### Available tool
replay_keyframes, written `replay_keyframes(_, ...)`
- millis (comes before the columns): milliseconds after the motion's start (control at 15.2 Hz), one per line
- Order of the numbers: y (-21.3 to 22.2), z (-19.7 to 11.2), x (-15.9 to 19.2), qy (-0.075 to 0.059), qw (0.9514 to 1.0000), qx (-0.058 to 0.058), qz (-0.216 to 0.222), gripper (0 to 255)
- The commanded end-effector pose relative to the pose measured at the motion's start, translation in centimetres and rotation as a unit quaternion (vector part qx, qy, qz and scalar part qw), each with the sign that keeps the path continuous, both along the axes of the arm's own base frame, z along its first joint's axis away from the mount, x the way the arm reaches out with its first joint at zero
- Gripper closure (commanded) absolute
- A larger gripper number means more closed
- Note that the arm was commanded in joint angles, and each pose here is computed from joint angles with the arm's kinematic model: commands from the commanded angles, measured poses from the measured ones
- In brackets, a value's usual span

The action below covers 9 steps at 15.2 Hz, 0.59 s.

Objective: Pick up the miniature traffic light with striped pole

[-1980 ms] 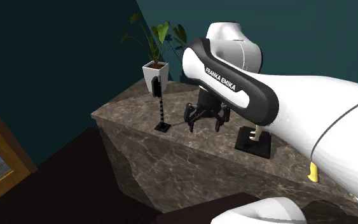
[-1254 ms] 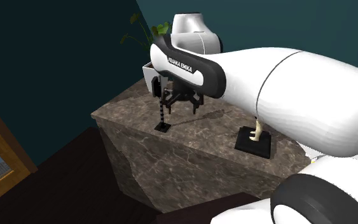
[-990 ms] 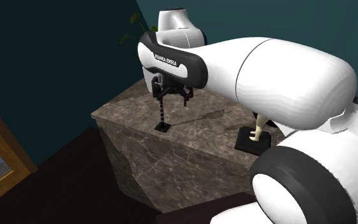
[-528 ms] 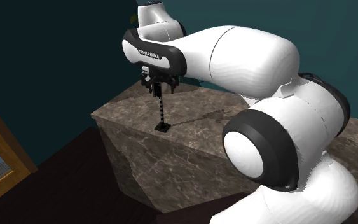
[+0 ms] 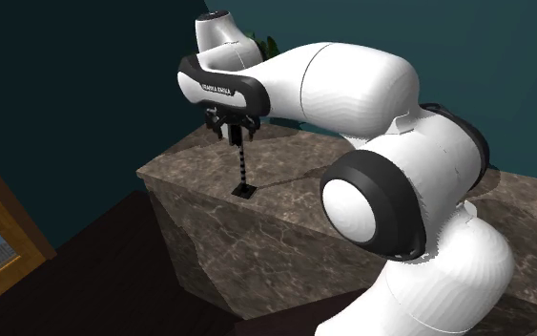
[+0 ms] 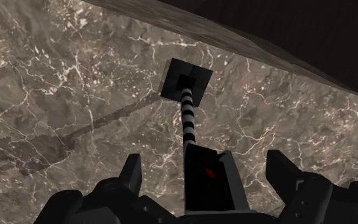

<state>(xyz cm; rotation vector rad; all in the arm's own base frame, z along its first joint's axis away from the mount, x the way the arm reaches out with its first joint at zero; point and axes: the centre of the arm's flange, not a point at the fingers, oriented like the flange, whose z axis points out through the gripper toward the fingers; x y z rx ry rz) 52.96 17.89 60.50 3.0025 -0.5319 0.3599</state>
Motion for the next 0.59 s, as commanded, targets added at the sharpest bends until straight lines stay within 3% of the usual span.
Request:
replay_keyframes(0,0.06,-1.11,0.03,0.0,1.0,0.0,0.0,0)
replay_keyframes(198,0.06,-1.41,0.03,0.0,1.0,0.0,0.0,0)
replay_keyframes(264,0.01,-1.37,-0.02,0.0,1.0,0.0,0.0,255)
replay_keyframes(528,0.03,-1.38,-0.06,0.0,1.0,0.0,0.0,255)
